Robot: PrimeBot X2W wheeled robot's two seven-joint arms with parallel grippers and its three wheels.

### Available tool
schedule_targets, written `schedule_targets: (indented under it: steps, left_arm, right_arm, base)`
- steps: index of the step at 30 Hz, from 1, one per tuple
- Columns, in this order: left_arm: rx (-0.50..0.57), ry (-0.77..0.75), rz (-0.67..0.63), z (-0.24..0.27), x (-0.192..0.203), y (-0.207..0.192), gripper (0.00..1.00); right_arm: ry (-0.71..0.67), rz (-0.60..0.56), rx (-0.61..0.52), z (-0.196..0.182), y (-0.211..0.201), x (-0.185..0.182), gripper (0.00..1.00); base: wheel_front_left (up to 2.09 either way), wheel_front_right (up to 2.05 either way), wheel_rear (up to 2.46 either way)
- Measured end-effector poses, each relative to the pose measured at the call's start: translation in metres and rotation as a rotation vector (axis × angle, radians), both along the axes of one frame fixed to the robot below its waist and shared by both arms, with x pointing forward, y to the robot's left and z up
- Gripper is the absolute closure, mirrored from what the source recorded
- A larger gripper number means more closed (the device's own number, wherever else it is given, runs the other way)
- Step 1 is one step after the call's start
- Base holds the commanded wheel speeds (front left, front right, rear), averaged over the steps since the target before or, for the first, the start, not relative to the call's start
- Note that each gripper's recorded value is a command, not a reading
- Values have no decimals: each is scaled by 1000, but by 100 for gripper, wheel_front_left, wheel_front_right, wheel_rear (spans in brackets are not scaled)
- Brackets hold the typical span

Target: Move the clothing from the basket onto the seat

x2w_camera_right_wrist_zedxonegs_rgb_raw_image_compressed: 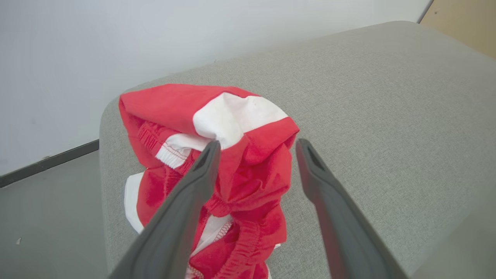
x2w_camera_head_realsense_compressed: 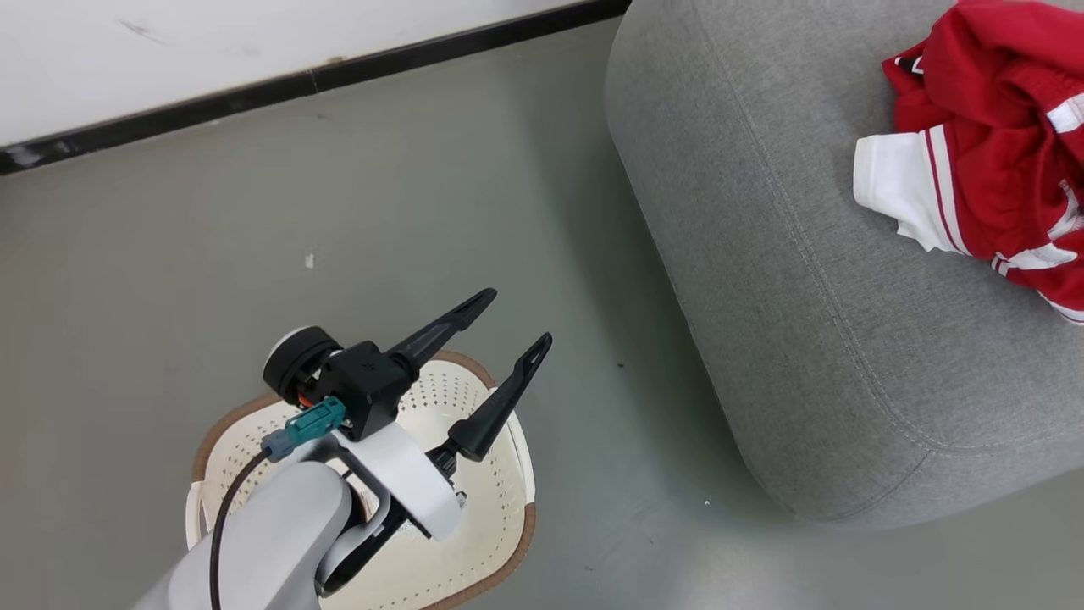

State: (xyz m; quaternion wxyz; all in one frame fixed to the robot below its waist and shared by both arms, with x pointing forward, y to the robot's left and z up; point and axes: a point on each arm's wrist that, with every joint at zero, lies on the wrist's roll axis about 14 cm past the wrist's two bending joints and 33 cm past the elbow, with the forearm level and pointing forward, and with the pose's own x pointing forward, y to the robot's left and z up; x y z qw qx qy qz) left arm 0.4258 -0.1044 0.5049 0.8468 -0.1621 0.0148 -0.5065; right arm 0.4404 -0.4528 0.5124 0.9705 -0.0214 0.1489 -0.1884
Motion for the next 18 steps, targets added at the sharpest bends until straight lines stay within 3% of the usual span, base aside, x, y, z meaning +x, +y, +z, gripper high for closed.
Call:
schedule_targets:
  steps: [18]
  left_arm:
    - [3, -45, 78, 25, -15, 18, 0]
  right_arm:
    - [-184, 115, -72, 66, 25, 5, 0]
  base:
    - [0, 0, 0]
